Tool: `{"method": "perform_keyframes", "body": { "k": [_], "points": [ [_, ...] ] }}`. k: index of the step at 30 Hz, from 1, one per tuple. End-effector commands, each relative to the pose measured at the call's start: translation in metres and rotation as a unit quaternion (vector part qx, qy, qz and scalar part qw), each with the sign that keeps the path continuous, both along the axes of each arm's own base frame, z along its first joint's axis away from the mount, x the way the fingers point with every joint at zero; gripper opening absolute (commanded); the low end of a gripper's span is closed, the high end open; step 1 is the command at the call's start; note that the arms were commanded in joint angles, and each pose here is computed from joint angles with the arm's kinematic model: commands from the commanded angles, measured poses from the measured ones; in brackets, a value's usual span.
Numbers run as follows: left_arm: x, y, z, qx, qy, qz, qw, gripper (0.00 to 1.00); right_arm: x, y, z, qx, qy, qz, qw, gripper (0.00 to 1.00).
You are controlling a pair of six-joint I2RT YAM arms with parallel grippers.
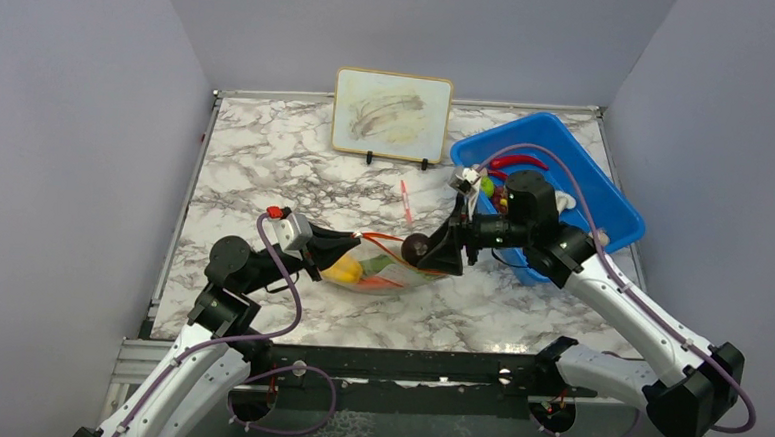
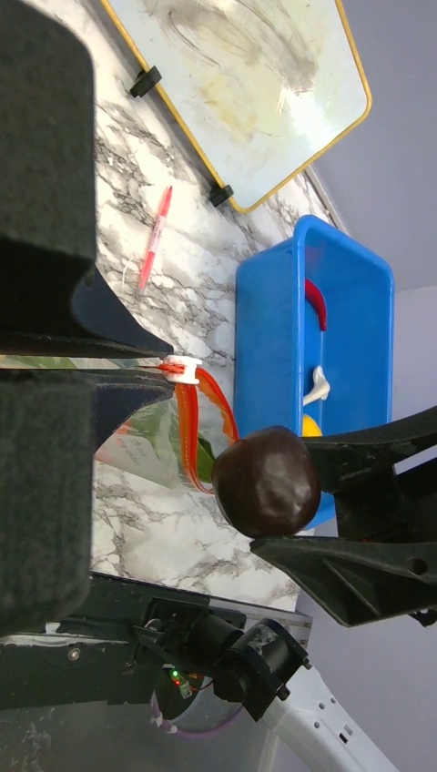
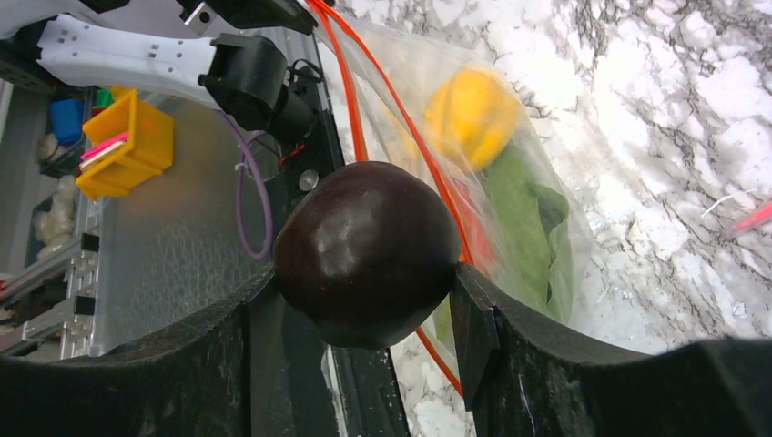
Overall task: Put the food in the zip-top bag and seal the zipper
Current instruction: Place the fake vegetable in the zipper food storage bag.
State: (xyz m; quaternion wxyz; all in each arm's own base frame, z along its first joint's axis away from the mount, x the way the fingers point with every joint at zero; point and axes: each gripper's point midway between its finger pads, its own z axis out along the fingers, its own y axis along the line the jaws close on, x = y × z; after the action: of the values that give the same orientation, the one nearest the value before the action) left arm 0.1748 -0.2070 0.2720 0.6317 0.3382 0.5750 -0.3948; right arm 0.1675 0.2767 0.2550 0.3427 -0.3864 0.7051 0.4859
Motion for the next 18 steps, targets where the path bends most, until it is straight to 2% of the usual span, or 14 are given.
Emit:
{"method": "perform_keyframes", "body": {
  "k": [1,18],
  "points": [
    [0.000,0.000,0.001,-0.002,-0.003,0.003,1.000,0.00,0.002,0.007,-0.011,-0.006,0.002,0.011,1.000,0.44],
    [-0.009,-0.005,0.002,-0.009,-0.008,-0.028,1.000,0.00,0.019,0.018,-0.029,-0.037,0.049,-0.028,0.998,0.47]
  ]
}}
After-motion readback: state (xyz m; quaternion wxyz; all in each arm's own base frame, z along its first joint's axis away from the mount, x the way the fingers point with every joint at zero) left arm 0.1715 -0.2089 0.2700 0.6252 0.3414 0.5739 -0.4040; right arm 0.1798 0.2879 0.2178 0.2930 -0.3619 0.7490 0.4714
